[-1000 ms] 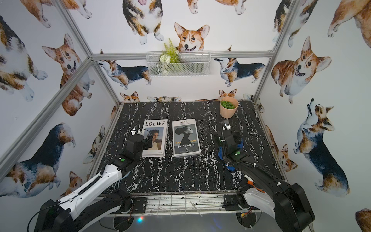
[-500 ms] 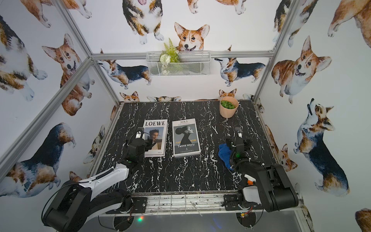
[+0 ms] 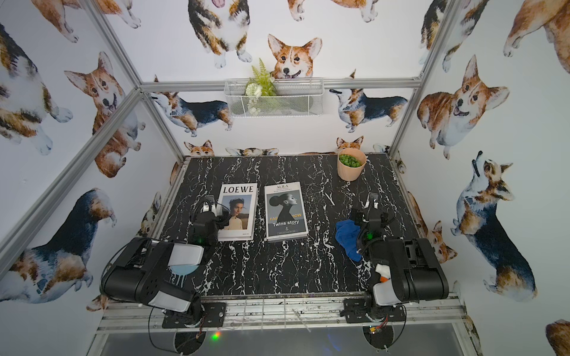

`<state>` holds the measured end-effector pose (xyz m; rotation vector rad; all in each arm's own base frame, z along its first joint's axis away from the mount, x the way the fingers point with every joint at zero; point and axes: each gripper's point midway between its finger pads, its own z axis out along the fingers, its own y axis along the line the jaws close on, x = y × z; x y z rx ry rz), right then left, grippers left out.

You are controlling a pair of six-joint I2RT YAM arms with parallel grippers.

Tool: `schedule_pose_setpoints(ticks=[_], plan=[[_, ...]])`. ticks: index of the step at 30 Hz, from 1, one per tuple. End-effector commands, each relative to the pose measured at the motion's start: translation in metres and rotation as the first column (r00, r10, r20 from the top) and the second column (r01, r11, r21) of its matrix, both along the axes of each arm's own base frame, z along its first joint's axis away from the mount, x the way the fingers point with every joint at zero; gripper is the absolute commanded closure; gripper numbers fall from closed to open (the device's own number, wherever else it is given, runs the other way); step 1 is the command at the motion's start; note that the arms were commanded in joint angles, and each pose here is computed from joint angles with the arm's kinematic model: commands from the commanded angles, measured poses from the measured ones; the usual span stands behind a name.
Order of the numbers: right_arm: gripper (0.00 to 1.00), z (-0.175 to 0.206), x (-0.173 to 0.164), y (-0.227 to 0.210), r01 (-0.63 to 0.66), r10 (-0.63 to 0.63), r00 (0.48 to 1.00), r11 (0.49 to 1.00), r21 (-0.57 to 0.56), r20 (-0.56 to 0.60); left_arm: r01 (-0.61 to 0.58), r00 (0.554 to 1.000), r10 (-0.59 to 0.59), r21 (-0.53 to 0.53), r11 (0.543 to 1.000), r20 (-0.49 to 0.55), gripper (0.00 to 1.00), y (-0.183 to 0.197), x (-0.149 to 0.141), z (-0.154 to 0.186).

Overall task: Wipe the cover of the book
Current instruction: Reset both arms

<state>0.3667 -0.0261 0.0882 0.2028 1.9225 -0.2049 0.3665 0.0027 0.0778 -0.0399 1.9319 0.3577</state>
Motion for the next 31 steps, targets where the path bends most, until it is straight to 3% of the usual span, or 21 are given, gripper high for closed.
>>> schedule_pose_setpoints(ticks=[1,5,31], plan=[[0.0,0.005,0.003,0.003,-0.01,0.01,1.0,1.0,0.016,0.018,0.03,0.991,-0.02,-0.07,0.997,0.132,0.0,-0.002,0.013,0.022],[0.0,0.006,0.004,0.003,-0.016,0.016,0.999,1.0,0.013,0.032,0.022,0.997,-0.016,-0.076,0.997,0.077,0.0,-0.002,0.022,0.018],[0.0,0.006,0.005,0.004,-0.016,0.016,1.0,1.0,0.02,0.022,0.023,0.997,-0.017,-0.075,0.997,0.08,0.0,-0.001,0.023,0.018]])
